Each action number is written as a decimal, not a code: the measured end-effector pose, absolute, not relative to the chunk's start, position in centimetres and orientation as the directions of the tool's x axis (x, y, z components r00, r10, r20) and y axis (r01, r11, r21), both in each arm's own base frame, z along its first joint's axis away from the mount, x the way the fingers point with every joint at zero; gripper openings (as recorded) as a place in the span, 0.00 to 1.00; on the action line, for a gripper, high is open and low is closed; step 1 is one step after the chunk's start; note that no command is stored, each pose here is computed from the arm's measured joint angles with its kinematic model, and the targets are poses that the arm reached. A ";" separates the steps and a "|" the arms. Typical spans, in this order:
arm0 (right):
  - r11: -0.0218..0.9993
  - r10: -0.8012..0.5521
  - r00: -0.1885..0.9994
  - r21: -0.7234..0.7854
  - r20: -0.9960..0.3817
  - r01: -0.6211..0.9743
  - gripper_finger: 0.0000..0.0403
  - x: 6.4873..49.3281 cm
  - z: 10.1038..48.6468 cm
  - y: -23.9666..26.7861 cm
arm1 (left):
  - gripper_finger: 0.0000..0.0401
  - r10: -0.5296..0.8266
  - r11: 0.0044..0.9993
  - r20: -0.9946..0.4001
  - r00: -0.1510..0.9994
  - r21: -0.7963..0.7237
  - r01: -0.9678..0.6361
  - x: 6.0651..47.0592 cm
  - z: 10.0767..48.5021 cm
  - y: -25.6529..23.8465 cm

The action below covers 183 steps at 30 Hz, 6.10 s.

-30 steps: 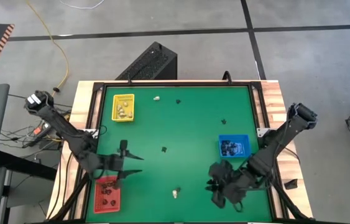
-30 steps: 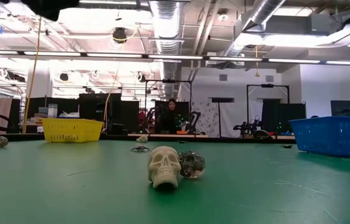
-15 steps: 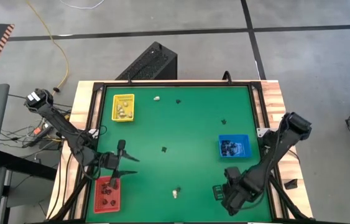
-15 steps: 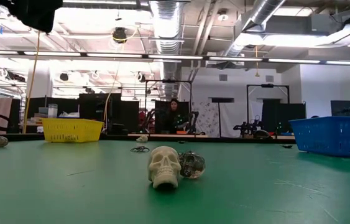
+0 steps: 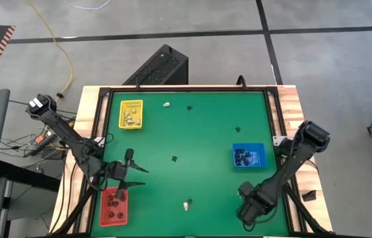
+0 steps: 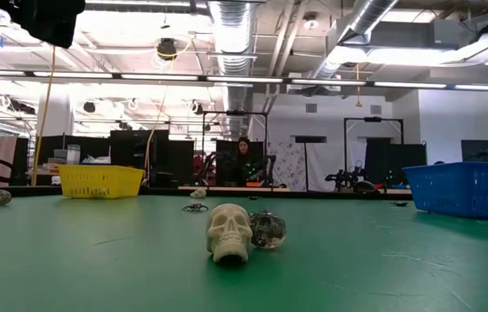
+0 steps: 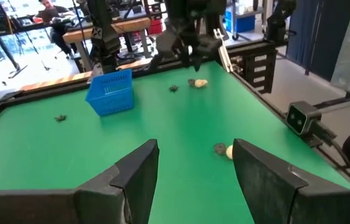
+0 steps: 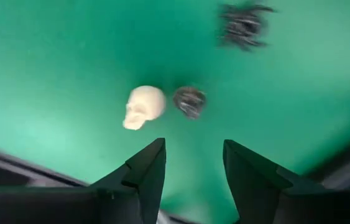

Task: Sort Halloween decoration
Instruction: Put the black skull toy into the red bin, then put the white skull toy into the yellow bin

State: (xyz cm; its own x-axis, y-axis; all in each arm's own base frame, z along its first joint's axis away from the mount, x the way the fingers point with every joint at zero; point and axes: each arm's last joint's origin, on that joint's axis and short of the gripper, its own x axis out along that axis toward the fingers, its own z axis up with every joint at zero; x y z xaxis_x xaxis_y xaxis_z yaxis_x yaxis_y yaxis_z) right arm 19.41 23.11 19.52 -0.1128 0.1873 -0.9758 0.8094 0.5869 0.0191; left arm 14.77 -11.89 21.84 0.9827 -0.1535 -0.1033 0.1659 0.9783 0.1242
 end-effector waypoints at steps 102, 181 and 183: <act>0.968 0.229 0.973 0.098 0.041 -0.232 0.65 58.8 13.1 16.8 | 0.49 -0.223 0.955 -0.072 0.972 0.185 0.233 11.2 23.7 -11.1; 0.987 -0.060 0.309 -0.103 -0.949 -0.126 0.12 45.2 19.2 22.1 | 0.49 -0.224 0.955 -0.105 0.969 0.173 0.240 11.2 23.2 -11.1; 0.987 -0.051 0.322 -0.096 -0.946 -0.127 0.12 45.3 19.7 22.2 | 0.49 -0.224 0.955 -0.109 0.968 0.175 0.241 11.2 23.2 -11.1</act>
State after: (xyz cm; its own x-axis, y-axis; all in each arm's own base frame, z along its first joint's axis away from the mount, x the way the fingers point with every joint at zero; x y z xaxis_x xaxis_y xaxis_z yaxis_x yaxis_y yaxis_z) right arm 45.28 22.20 19.70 0.3215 -0.0507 -0.9455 -0.1266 0.9873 -0.0960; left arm 11.20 -11.07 23.20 0.9684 -0.2243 -0.1092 0.2409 0.9547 0.1747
